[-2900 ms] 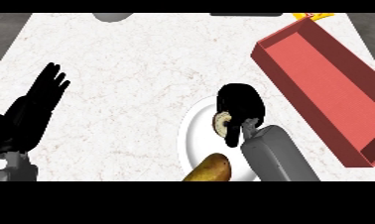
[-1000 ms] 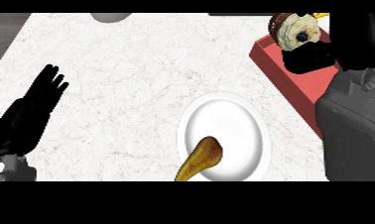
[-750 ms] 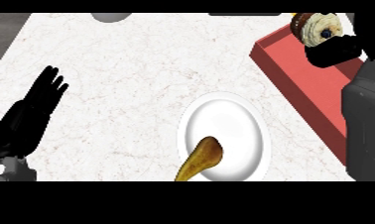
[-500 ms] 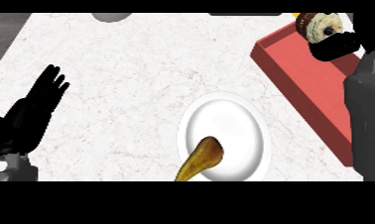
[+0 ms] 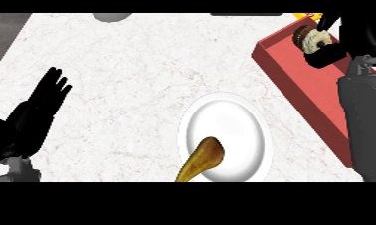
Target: Pick the cupcake from the plate and place it in the cardboard box
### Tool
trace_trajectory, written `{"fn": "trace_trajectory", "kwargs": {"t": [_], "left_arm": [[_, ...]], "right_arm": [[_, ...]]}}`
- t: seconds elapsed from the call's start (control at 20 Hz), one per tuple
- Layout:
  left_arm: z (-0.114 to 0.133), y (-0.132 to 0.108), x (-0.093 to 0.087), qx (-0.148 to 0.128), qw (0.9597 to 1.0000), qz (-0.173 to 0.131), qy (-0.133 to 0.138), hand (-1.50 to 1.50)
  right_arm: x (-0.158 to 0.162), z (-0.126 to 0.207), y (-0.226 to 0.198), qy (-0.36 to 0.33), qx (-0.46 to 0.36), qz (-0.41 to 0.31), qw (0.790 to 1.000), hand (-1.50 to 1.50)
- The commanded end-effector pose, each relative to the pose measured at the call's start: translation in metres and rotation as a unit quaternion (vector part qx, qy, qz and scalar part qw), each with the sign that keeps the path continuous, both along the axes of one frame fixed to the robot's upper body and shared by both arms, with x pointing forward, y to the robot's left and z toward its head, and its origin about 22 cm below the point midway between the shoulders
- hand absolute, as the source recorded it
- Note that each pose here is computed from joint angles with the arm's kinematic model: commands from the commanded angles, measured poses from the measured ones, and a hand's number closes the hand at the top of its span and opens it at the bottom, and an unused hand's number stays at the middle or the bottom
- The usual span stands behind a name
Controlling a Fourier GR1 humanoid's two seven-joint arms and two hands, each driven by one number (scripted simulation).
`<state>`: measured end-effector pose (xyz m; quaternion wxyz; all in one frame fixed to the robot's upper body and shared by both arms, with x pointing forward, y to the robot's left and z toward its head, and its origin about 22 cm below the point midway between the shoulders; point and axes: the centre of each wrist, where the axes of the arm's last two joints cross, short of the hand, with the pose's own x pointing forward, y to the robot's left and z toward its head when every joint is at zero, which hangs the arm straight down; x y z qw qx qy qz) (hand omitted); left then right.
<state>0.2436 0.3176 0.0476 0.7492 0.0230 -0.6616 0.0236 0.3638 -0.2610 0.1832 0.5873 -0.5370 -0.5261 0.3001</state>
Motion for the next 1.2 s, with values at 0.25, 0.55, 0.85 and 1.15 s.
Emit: {"fn": "trace_trajectory", "kwargs": {"t": [0.25, 0.55, 0.85, 1.15], "left_arm": [[0.005, 0.009, -0.001, 0.000, 1.0000, 0.000, -0.001, 0.00], [0.017, 0.008, 0.005, 0.003, 1.0000, 0.004, 0.008, 0.00], [0.014, 0.001, 0.003, 0.006, 0.9999, 0.011, 0.002, 0.00], [0.013, -0.003, -0.009, 0.006, 1.0000, 0.002, -0.002, 0.00]], "right_arm": [[0.006, -0.061, -0.041, 0.098, 0.057, -0.033, 0.993, -1.50], [-0.004, -0.055, -0.034, -0.013, 0.123, 0.018, 0.992, -1.50], [-0.015, -0.044, -0.055, -0.161, 0.268, -0.039, 0.949, -1.50], [-0.060, -0.038, -0.115, -0.207, 0.325, -0.064, 0.921, -1.50]]}}
